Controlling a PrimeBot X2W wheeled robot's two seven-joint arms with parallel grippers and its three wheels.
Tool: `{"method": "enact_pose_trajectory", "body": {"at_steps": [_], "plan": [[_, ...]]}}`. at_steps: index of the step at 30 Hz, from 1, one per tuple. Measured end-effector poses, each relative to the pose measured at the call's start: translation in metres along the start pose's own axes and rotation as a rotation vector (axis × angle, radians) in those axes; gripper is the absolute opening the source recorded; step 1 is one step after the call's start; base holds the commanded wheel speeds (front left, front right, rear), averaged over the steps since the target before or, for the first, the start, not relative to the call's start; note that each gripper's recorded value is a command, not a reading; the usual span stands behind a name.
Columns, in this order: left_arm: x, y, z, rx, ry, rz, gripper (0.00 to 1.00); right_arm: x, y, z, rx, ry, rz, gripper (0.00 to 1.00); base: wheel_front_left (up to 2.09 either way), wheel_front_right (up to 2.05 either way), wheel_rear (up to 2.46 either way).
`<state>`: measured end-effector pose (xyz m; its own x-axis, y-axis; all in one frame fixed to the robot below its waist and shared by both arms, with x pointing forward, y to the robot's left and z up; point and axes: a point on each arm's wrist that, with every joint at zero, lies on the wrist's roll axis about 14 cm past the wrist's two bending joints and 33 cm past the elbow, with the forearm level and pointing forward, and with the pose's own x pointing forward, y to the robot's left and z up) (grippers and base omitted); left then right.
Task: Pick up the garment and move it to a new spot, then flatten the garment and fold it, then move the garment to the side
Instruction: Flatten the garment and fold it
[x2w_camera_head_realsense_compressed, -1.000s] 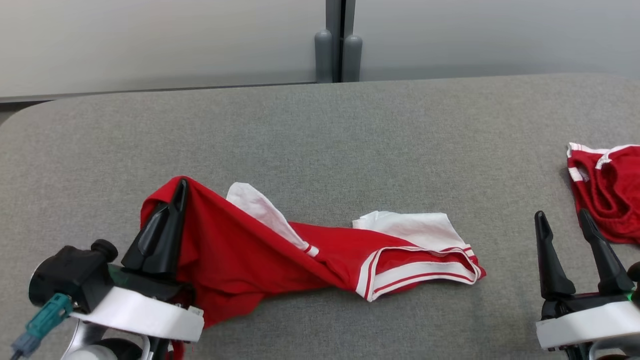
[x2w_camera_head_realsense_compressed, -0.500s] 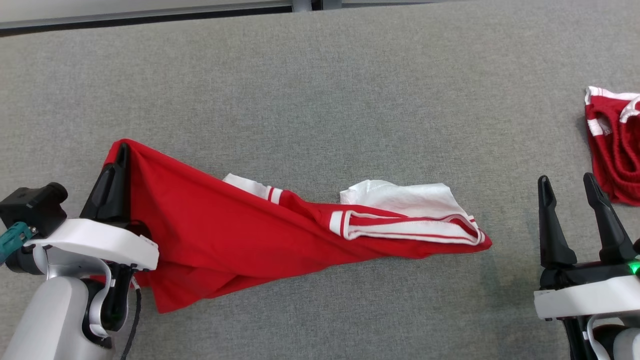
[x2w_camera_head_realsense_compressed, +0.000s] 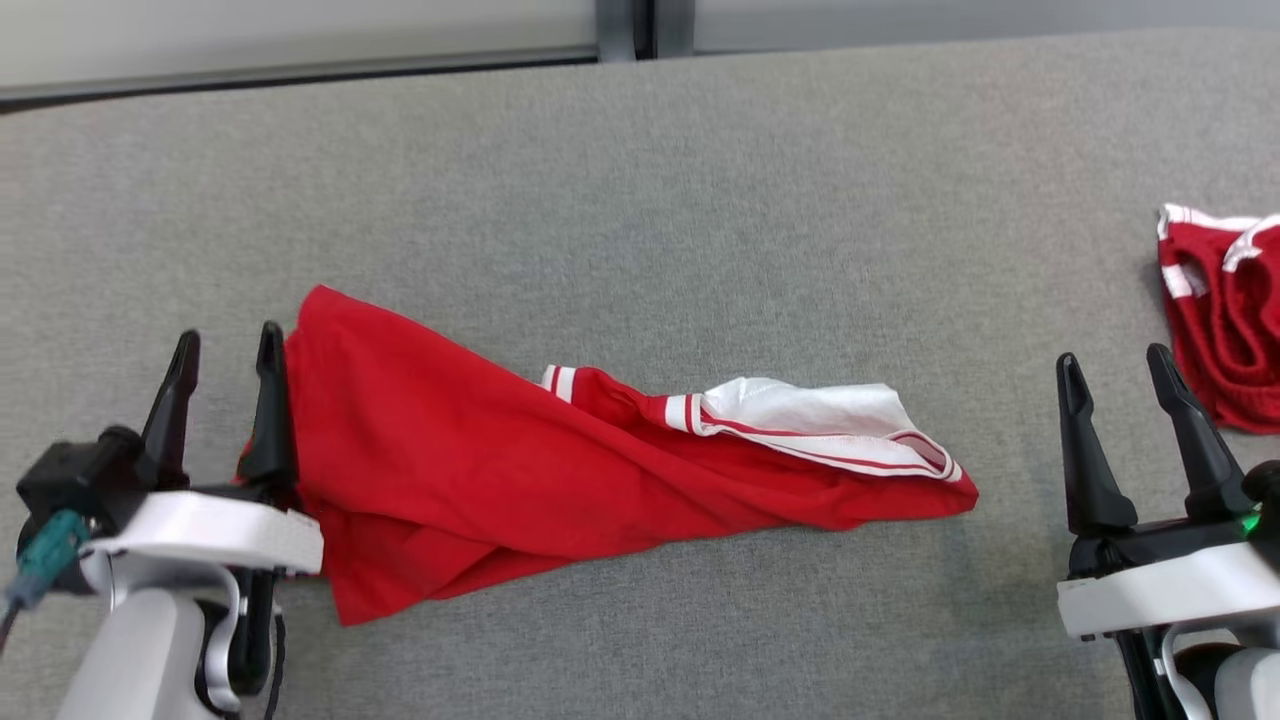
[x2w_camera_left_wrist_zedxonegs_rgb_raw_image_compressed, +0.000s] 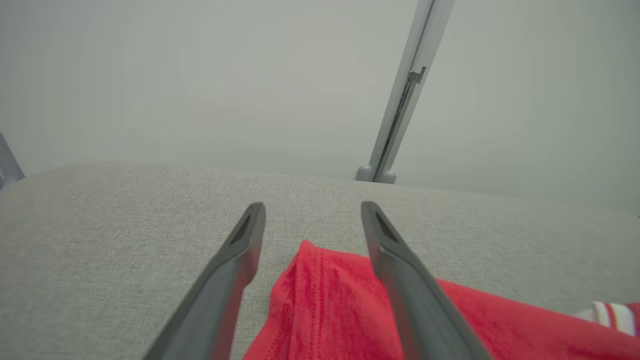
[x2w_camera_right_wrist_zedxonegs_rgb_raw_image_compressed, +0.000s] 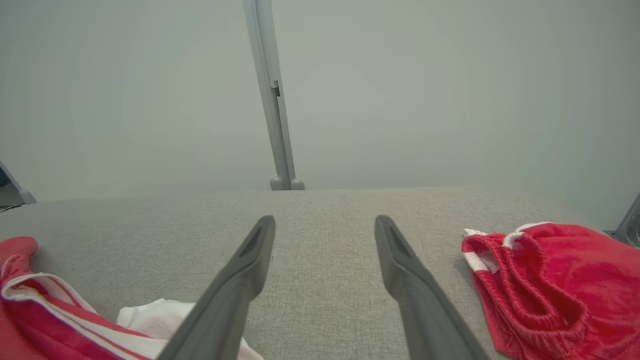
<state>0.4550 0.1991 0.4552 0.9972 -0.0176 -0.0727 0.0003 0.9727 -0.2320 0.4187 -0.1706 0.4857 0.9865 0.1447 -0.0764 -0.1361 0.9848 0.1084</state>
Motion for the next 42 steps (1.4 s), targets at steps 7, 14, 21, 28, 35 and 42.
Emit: {"method": "enact_pose_trajectory", "body": {"at_steps": [7, 14, 21, 28, 35, 42], "plan": [[-0.044, -0.003, 0.030, 0.074, -0.093, 0.026, 1.00, -0.020, 0.012, 0.009, -0.021, 0.000, 0.041, 1.00, 0.00, 0.00, 0.00], [-0.088, -0.013, 0.039, 0.095, -0.117, 0.028, 1.00, -0.044, 0.020, 0.015, -0.022, 0.001, 0.063, 1.00, 0.00, 0.00, 0.00], [-0.102, -0.019, 0.046, 0.093, -0.124, 0.024, 1.00, -0.054, 0.019, 0.024, -0.026, -0.015, 0.068, 1.00, 0.00, 0.00, 0.00], [-0.103, -0.020, 0.048, 0.099, -0.129, 0.022, 1.00, -0.052, 0.025, 0.019, -0.041, 0.012, 0.098, 1.00, 0.00, 0.00, 0.00], [-0.096, -0.025, 0.051, 0.097, -0.138, 0.006, 1.00, -0.047, 0.051, -0.023, -0.080, 0.172, 0.213, 1.00, 0.00, 0.00, 0.00], [-0.081, -0.023, 0.047, 0.092, -0.135, -0.004, 1.00, -0.024, 0.076, -0.067, -0.188, 0.315, 0.361, 1.00, 0.00, 0.00, 0.00]]}}
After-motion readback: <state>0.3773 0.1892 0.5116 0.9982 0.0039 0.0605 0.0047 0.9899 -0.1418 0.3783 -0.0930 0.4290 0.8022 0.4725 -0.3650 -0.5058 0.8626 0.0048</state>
